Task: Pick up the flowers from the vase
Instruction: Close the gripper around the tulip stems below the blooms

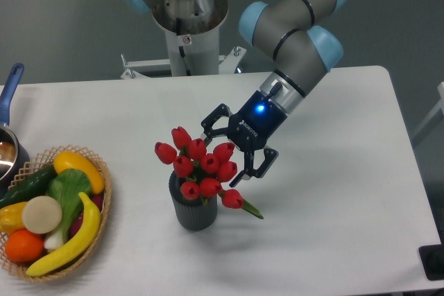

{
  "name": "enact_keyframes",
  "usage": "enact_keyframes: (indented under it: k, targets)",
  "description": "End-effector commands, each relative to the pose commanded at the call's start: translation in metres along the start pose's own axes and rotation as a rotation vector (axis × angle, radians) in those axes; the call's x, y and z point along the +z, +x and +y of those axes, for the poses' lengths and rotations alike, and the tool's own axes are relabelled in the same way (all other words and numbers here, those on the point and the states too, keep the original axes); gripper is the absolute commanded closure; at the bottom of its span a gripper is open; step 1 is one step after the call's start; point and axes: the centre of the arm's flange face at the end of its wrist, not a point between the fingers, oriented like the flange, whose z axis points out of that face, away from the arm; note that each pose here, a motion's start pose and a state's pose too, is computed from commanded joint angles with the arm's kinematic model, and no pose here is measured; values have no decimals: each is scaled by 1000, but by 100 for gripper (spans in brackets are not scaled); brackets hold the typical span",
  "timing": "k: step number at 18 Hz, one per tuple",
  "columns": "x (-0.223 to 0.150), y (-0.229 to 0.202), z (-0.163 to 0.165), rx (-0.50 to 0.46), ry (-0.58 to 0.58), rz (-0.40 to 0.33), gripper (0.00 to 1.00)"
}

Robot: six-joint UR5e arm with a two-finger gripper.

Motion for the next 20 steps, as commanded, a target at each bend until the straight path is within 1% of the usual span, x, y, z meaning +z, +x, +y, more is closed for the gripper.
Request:
enact_keyframes:
  k: [3,9,14,17,18,20]
  targets:
    - [7,0,3,-6,-1,12,0]
    - [17,-4,-7,15,2,27,0]
    - [27,-4,-3,13,2,43,0]
    - [28,-3,-8,15,30,50,0]
    - [27,-3,-8,14,32,48,4]
    - [28,-1,-5,7,33,51,21]
